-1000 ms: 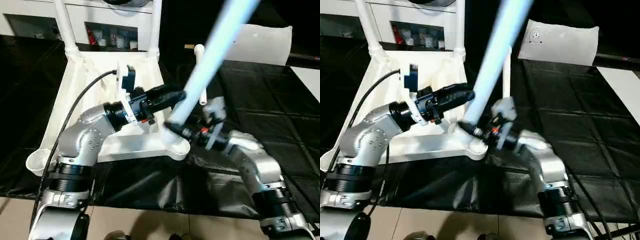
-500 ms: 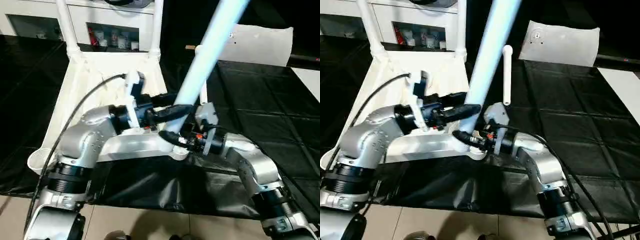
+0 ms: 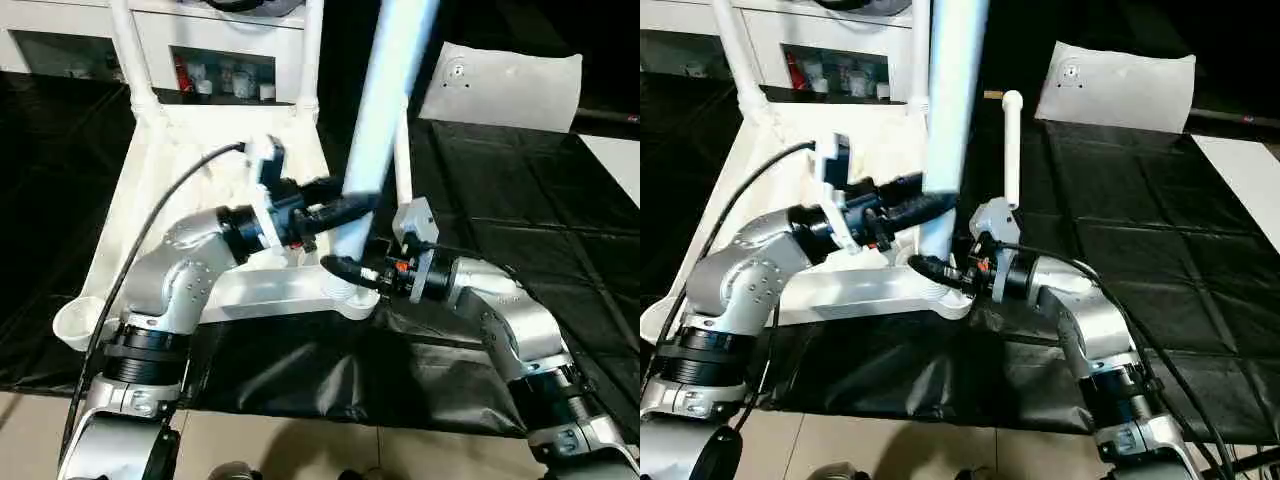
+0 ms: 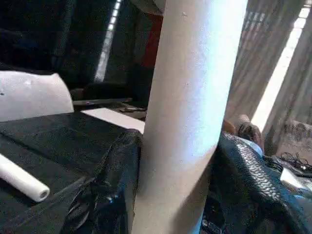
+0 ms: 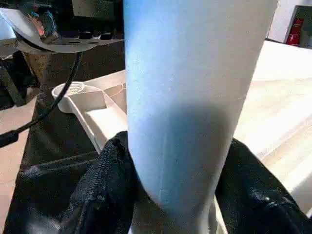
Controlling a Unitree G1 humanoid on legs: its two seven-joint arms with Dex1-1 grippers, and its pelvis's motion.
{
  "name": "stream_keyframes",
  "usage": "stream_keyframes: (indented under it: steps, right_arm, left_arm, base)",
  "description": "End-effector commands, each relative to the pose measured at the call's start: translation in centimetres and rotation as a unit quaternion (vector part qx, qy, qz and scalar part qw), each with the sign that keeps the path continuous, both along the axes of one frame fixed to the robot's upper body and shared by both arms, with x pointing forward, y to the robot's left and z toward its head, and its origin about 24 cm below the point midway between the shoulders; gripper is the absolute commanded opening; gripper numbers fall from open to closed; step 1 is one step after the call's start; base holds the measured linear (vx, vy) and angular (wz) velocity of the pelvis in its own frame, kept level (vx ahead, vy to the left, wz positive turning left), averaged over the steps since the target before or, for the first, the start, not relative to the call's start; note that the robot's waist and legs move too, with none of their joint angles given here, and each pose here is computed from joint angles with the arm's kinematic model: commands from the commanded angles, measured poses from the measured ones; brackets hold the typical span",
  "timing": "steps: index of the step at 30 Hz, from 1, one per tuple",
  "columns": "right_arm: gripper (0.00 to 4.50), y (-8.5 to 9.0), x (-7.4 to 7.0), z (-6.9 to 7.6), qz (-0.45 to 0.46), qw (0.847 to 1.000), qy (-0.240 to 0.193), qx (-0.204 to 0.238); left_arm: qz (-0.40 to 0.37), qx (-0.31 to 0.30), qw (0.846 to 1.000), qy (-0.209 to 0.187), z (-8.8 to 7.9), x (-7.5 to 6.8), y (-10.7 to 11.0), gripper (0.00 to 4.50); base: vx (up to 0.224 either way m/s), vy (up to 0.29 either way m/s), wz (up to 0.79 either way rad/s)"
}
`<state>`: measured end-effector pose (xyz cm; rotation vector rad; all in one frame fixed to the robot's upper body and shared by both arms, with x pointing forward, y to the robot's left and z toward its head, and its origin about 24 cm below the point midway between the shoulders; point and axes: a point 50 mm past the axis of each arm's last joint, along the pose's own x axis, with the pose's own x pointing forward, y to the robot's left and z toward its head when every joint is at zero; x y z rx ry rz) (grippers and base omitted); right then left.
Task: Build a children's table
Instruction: Insert table leg to table base
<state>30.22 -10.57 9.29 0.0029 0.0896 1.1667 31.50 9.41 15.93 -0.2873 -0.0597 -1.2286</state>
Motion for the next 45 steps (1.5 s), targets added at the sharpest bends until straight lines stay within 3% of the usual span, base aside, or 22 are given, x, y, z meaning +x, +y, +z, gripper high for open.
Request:
stream_keyframes:
  steps: [1, 6, 7, 13, 16, 21, 33, 34, 39, 45]
  right_arm:
    - [1.91, 0.5, 0.1, 0.6, 0.009, 1.000, -0.021, -0.010]
    - [1.91, 0.5, 0.3, 1.0, 0.005, 1.000, -0.016, 0.000]
    - [2.47, 0.5, 0.3, 1.1, 0.006, 1.000, -0.012, 0.003]
    - [2.96, 0.6, 0.7, 1.8, -0.001, 0.999, 0.029, 0.043]
    - [3.00, 0.7, 0.6, 1.7, 0.011, 0.999, 0.036, 0.033]
    - [3.00, 0.7, 0.5, 1.2, 0.018, 0.998, 0.055, 0.007]
    - [3.00, 0.5, 0.2, 1.0, 0.028, 0.994, 0.101, 0.015]
    - [2.72, 0.5, 0.2, 1.0, 0.028, 0.994, 0.102, 0.017]
    - [2.35, 0.6, 0.2, 1.1, 0.029, 0.994, 0.105, 0.024]
    - [2.13, 0.7, 0.2, 1.2, 0.034, 0.993, 0.111, 0.036]
  left_arm:
    - [0.036, -0.001, 0.999, 0.000, 1.0, 0.6, -0.1, 1.97]
    - [0.031, 0.016, 0.999, -0.012, 1.1, 0.2, -0.5, 1.97]
    - [0.031, 0.020, 0.999, -0.015, 1.1, 0.1, -0.5, 1.97]
    - [-0.001, 0.059, 0.997, -0.046, 1.4, -0.6, -1.0, 1.91]
    - [-0.005, 0.062, 0.997, -0.050, 1.6, -0.7, -1.1, 1.90]
    - [-0.010, 0.062, 0.996, -0.057, 1.9, -0.7, -1.2, 1.89]
    - [-0.031, 0.060, 0.995, -0.075, 2.4, -0.9, -1.4, 1.89]
    - [-0.033, 0.060, 0.995, -0.075, 2.4, -0.9, -1.4, 1.89]
    - [-0.045, 0.058, 0.994, -0.077, 2.6, -1.1, -1.6, 1.88]
    - [-0.050, 0.053, 0.994, -0.081, 2.8, -1.1, -1.7, 1.86]
  base:
    - [0.000, 0.000, 0.00]
    - [0.000, 0.000, 0.00]
    - [0.000, 0.000, 0.00]
    - [0.000, 0.000, 0.00]
    - [0.000, 0.000, 0.00]
    - [0.000, 0.000, 0.00]
    - [0.000, 0.000, 0.00]
    - [0.000, 0.000, 0.00]
    - [0.000, 0.000, 0.00]
    - [0.000, 0.000, 0.00]
